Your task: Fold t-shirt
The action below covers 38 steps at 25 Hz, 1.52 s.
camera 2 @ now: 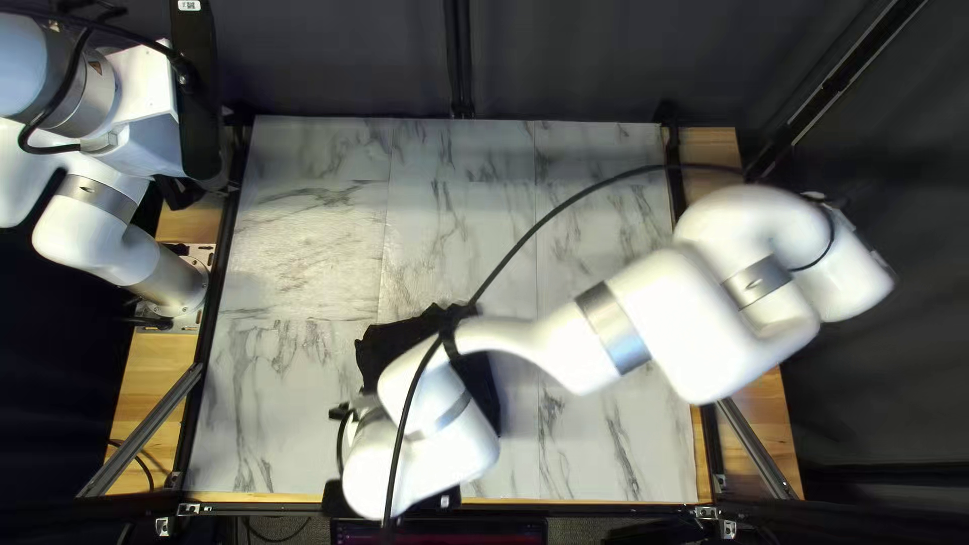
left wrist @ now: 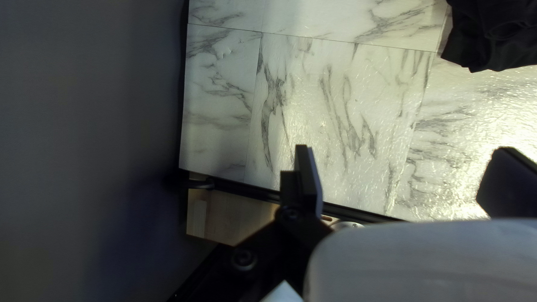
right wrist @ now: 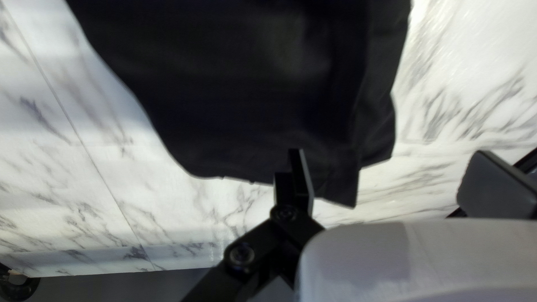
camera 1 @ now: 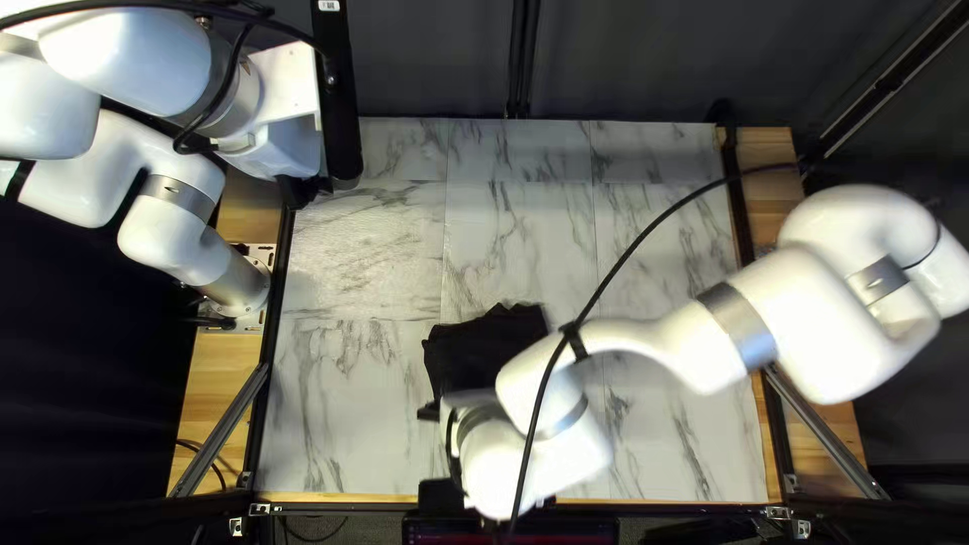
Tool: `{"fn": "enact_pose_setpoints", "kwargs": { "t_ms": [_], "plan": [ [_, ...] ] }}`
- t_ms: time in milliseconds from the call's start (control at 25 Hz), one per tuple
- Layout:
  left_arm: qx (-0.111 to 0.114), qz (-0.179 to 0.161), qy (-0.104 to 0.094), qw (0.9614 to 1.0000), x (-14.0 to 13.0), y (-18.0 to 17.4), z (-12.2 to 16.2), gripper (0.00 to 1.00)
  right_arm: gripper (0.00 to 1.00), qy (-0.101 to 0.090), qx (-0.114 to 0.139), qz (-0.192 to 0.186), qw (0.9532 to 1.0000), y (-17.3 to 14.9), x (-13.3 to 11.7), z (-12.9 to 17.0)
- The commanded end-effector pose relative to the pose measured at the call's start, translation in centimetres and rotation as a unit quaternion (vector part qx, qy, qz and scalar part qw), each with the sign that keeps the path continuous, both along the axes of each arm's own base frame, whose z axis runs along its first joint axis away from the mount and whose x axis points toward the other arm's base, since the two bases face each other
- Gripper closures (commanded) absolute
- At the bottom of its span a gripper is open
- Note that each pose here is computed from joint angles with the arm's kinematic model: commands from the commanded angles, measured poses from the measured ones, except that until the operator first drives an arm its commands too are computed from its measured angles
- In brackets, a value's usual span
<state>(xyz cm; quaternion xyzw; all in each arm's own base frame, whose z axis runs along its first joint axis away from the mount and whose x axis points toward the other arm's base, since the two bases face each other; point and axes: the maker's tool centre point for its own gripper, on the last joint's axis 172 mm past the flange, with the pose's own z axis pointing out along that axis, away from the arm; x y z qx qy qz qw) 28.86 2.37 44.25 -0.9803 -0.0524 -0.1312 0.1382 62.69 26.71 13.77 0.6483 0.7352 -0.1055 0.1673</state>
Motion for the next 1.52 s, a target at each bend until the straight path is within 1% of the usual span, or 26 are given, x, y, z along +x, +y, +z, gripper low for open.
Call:
{"fn": "enact_pose_setpoints", "kwargs": {
  "t_ms": [40,320,360,400,440,520,560,680,720,760,800,880,1040,1080,1160,1200,1240,1280,1360,1400,1440,1520],
  "plan": [
    [0.000,0.000,0.000,1.0000,0.0,0.0,0.0,0.00,0.00,0.014,-0.003,0.007,0.9999,0.2,-0.5,-0.7],
    [0.000,0.000,0.000,1.0000,0.0,0.0,0.0,0.00,0.00,0.014,-0.003,0.007,0.9999,0.2,-0.5,-0.7],
    [0.000,0.000,0.000,1.0000,0.0,0.0,0.0,0.00,0.00,0.111,0.035,0.065,0.9911,0.2,-3.1,-5.9],
    [0.000,0.000,0.000,1.0000,0.0,0.0,0.0,0.00,0.00,0.101,0.041,0.060,0.9922,-0.6,-4.4,-6.1],
    [0.000,0.000,0.000,1.0000,0.0,0.0,0.0,0.00,0.00,0.094,0.045,0.056,0.9929,-1.0,-5.1,-6.1],
    [0.000,0.000,0.000,1.0000,0.0,0.0,0.0,0.00,0.00,0.056,0.063,0.040,0.9956,-2.9,-8.4,-5.8],
    [0.000,0.000,0.000,1.0000,0.0,0.0,0.0,0.00,0.00,0.044,0.068,0.035,0.9961,-3.4,-9.2,-5.7],
    [0.000,0.000,0.000,1.0000,0.0,0.0,0.0,0.00,0.00,0.044,0.068,0.035,0.9961,-3.4,-9.2,-5.7],
    [0.000,0.000,0.000,1.0000,0.0,0.0,0.0,0.00,0.00,-0.015,0.091,0.007,0.9957,-5.7,-14.3,-4.5],
    [0.000,0.000,0.000,1.0000,0.0,0.0,0.0,0.00,0.00,-0.022,0.093,0.004,0.9954,-5.8,-14.9,-4.1],
    [0.000,0.000,0.000,1.0000,0.0,0.0,0.0,0.00,0.00,-0.034,0.096,0.000,0.9947,-5.7,-15.6,-3.3],
    [0.000,0.000,0.000,1.0000,0.0,0.0,0.0,0.00,0.00,-0.049,0.100,-0.003,0.9938,-5.4,-16.0,-2.3],
    [0.000,0.000,0.000,1.0000,0.0,0.0,0.0,0.00,0.00,-0.067,0.101,-0.003,0.9926,-5.6,-16.1,-0.5],
    [0.000,0.000,0.000,1.0000,0.0,0.0,0.0,0.00,0.00,-0.072,0.101,-0.005,0.9922,-6.2,-16.1,0.4],
    [0.000,0.000,0.000,1.0000,0.0,0.0,0.0,0.00,0.00,-0.077,0.099,-0.006,0.9920,-6.7,-16.0,1.5],
    [0.000,0.000,0.000,1.0000,0.0,0.0,0.0,0.00,0.00,-0.080,0.097,-0.006,0.9920,-7.3,-15.8,2.8],
    [0.000,0.000,0.000,1.0000,0.0,0.0,0.0,0.00,0.00,-0.081,0.095,-0.005,0.9921,-7.5,-15.7,3.2],
    [0.000,0.000,0.000,1.0000,0.0,0.0,0.0,0.00,0.00,-0.083,0.093,-0.002,0.9922,-8.2,-15.5,4.7],
    [0.000,0.000,0.000,1.0000,0.0,0.0,0.0,0.00,0.00,-0.086,0.091,0.000,0.9922,-9.1,-15.4,6.5],
    [0.000,0.000,0.000,1.0000,0.0,0.0,0.0,0.00,0.00,-0.088,0.089,0.002,0.9922,-9.7,-15.5,7.9],
    [0.000,0.000,0.000,1.0000,0.0,0.0,0.0,0.00,0.00,-0.089,0.087,0.003,0.9922,-10.0,-15.5,8.4],
    [0.000,0.000,0.000,1.0000,0.0,0.0,0.0,0.00,0.00,-0.096,0.084,0.002,0.9918,-11.2,-16.2,11.1]
  ]
}}
